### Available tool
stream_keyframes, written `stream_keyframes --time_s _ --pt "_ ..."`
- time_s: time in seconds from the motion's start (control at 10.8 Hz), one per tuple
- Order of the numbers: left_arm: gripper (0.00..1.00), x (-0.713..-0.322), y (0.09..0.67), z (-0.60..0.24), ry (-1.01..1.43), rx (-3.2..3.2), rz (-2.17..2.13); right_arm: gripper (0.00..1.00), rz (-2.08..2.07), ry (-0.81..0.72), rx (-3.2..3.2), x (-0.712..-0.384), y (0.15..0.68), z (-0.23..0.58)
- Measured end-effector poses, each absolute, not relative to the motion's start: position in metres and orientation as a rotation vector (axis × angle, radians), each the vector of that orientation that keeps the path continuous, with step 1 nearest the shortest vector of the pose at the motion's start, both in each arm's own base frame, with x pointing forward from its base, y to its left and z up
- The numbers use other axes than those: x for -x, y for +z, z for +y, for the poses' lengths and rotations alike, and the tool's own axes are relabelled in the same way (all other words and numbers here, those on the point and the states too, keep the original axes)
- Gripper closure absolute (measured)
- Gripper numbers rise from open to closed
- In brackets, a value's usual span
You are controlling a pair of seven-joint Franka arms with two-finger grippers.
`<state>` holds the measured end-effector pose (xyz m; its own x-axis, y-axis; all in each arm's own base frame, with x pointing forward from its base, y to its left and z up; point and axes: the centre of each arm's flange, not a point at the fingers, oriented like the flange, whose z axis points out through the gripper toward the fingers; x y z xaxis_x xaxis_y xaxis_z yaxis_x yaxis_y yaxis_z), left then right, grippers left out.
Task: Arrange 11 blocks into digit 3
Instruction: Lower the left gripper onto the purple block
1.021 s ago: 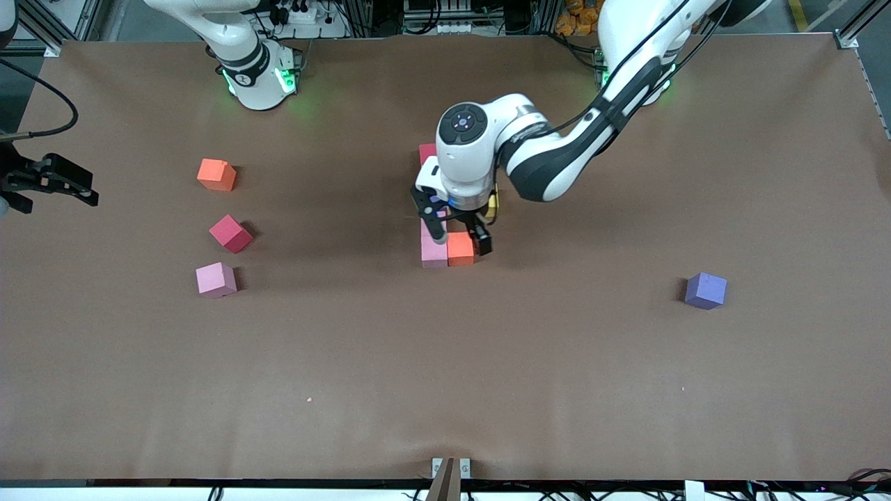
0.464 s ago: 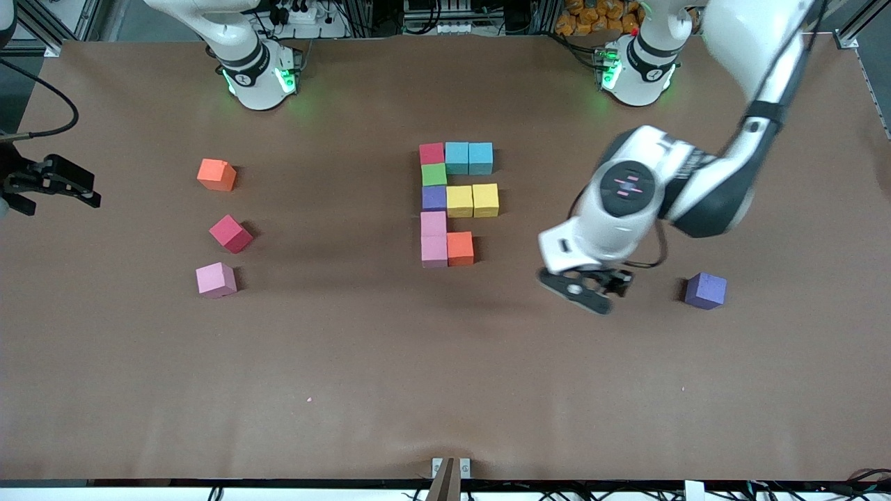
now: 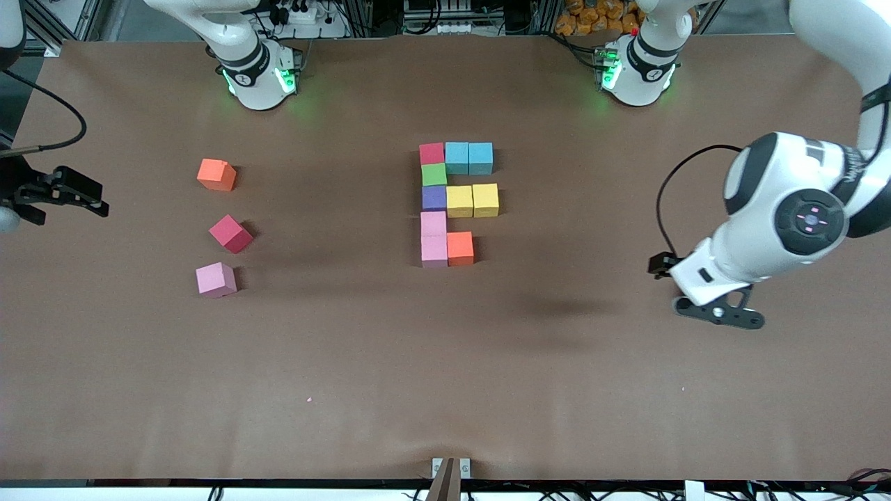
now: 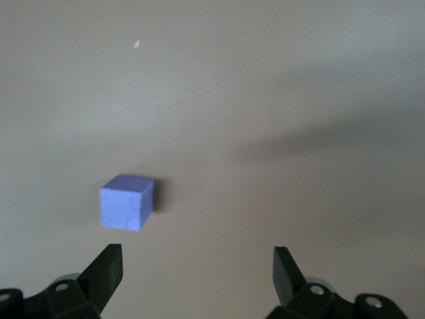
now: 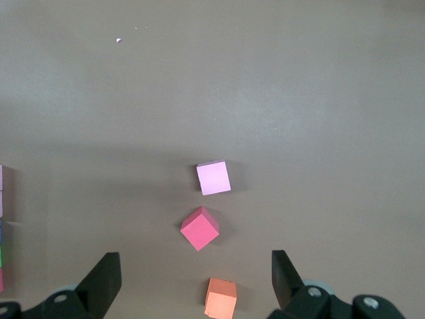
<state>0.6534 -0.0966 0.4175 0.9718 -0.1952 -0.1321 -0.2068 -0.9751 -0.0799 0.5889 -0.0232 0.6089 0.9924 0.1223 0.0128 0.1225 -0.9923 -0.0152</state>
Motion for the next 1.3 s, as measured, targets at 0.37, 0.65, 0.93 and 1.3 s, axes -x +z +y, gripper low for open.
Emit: stream_keyframes --time_s 0.37,0.65,0.93,1.3 --pt "0.00 -0.646 0.361 0.002 0.439 3.041 0.088 0.00 -0.191 -0.028 3.111 -0.592 0.606 -0.022" --pt "0.00 -0.634 0.333 0.050 0.532 3.048 -0.008 0.00 -0.190 -0.040 3.112 -0.596 0.602 -0.023" --pt "0.00 -0.628 0.325 0.053 0.565 3.044 -0.013 0.00 -0.190 -0.035 3.113 -0.601 0.595 -0.023" --pt "0.00 -0.623 0.306 0.075 0.502 3.073 -0.067 0.00 -0.193 -0.035 3.112 -0.601 0.595 -0.023"
